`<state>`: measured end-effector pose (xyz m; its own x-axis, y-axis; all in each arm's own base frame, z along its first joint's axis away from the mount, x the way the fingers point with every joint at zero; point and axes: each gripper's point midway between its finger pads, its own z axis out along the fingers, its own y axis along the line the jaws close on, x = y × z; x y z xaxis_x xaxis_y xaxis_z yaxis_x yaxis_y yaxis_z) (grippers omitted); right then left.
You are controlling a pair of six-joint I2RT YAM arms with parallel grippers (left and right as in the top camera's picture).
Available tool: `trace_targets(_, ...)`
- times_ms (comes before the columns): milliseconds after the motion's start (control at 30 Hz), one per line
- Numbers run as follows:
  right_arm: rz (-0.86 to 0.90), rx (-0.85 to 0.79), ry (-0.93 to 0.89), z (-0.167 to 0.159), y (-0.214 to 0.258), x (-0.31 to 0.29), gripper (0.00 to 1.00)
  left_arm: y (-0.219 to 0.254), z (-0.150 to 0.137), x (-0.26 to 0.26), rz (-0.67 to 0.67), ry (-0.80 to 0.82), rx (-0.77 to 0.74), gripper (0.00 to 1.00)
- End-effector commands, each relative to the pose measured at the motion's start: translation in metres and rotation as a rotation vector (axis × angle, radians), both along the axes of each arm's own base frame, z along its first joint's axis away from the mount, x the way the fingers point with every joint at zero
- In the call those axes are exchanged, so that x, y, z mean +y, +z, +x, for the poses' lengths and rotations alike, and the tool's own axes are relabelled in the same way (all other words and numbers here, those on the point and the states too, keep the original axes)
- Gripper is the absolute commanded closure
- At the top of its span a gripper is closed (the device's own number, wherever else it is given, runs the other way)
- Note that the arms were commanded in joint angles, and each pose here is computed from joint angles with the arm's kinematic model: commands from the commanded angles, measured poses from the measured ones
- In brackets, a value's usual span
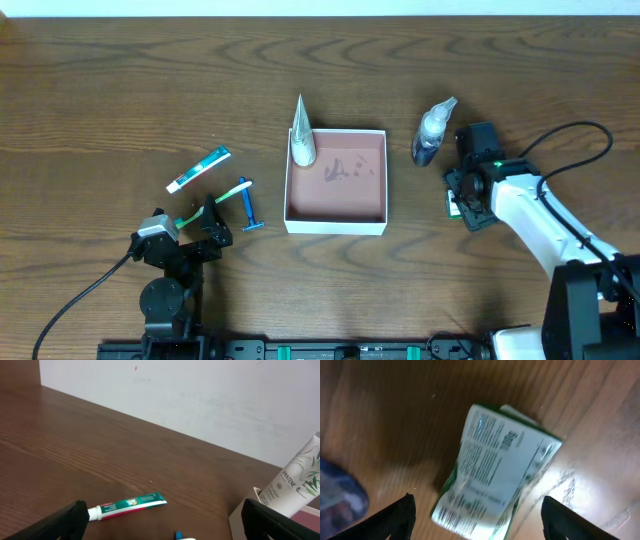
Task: Pack container
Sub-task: 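Move the right gripper to the green-white bar soap and grasp it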
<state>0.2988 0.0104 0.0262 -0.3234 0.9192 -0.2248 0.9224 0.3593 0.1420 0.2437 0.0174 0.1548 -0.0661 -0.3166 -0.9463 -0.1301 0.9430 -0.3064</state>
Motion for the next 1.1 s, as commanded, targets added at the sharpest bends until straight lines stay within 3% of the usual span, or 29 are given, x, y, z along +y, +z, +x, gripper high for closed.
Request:
trace_targets(0, -0.036, 0.033, 0.001, -0.003, -0.011, -0.012, 0.22, -0.018, -0.001, 0.002, 0.014, 0.010, 0.054, 0.02)
trace_targets(267, -0.042, 0.073, 0.106, -0.003, -0.021, -0.013, 0.29, -0.018, -0.001, 0.002, 0.014, 0.010, 0.054, 0.02)
trace_targets(467, -0.043, 0.137, 0.438, -0.007, -0.023, -0.002, 0.51, -0.019, -0.001, 0.002, 0.014, 0.010, 0.054, 0.02)
trace_targets(767, -0.035, 0.253, 0.700, -0.029, -0.025, 0.002, 0.74, -0.018, -0.001, 0.002, 0.014, 0.010, 0.054, 0.02)
trace_targets(1067, 0.035, 0.168, 0.889, -0.014, -0.019, 0.026, 0.87, -0.018, -0.001, 0.002, 0.014, 0.010, 0.054, 0.02)
